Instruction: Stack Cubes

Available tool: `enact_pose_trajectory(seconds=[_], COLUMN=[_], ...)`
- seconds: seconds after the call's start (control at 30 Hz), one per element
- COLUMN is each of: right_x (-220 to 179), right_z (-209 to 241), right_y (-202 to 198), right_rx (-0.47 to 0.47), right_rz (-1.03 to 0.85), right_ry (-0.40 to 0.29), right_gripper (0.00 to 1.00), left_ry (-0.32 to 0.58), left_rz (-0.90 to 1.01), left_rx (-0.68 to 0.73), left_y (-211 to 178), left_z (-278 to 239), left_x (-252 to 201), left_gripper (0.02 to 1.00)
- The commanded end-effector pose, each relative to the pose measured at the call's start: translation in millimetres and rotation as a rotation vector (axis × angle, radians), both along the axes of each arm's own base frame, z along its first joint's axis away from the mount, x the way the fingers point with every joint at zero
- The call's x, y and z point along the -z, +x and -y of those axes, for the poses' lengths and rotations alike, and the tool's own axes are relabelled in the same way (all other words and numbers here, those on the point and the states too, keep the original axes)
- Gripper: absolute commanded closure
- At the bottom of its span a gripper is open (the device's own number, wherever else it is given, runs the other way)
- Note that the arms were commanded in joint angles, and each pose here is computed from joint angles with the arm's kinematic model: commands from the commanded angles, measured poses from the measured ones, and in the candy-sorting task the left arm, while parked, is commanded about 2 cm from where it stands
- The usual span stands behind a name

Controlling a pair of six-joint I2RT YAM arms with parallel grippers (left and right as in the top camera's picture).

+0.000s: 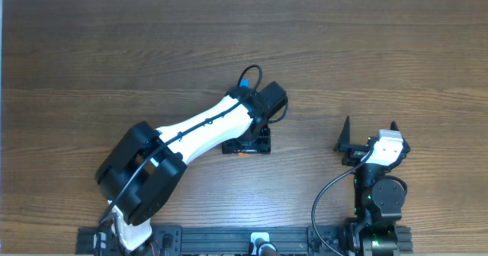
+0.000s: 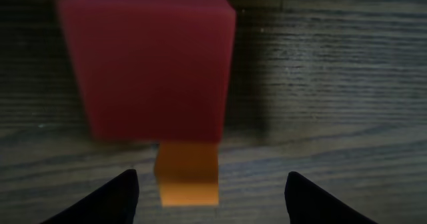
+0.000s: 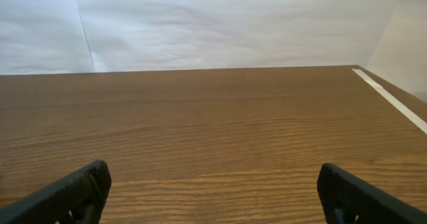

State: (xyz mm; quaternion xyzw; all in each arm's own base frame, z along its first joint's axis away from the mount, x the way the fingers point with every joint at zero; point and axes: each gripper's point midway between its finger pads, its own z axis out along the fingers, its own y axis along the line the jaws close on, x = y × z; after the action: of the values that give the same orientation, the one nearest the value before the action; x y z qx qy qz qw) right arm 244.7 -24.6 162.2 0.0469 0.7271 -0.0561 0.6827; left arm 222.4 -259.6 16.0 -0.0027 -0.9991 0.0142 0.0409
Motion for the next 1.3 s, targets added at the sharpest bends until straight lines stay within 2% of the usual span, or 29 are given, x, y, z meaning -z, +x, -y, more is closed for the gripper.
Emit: enact_pose_trajectory(seconds=[0.03,0.83,0.9,1.03,1.3], right_x=[1.7,1.8,1.6,1.7,1.8], right_z=[-0.9,-0.9,-0.9,-0.9,-0.9], right_y=[0.1,0.1,0.0,0.1,0.1], right_rx=[-0.005,-0.005,-0.005,-0.005,-0.005], right_rz=[0.002,0.002,0.002,0.002,0.002], right_ry=[-0.004,-0.004,-0.004,-0.004,-0.004], right_gripper=[0.007,0.007,0.007,0.009,0.007], left_ry=[-0.014,0.0,-0.003,-0.004,-0.002], left_rz=[-0.014,-0.006,-0.004,-0.005,-0.006], left_rx=[-0.041,-0.051,-0.041,-0.032,-0.03], left_y=[-4.5,-0.3,0.1,0.0,-0.4], left_z=[-4.2,-13.1,-12.7,-12.6,-13.1], left_x=[0.1,7.4,7.5,7.5,7.4], left_gripper=[0.308,0.367,0.415,0.606,0.623])
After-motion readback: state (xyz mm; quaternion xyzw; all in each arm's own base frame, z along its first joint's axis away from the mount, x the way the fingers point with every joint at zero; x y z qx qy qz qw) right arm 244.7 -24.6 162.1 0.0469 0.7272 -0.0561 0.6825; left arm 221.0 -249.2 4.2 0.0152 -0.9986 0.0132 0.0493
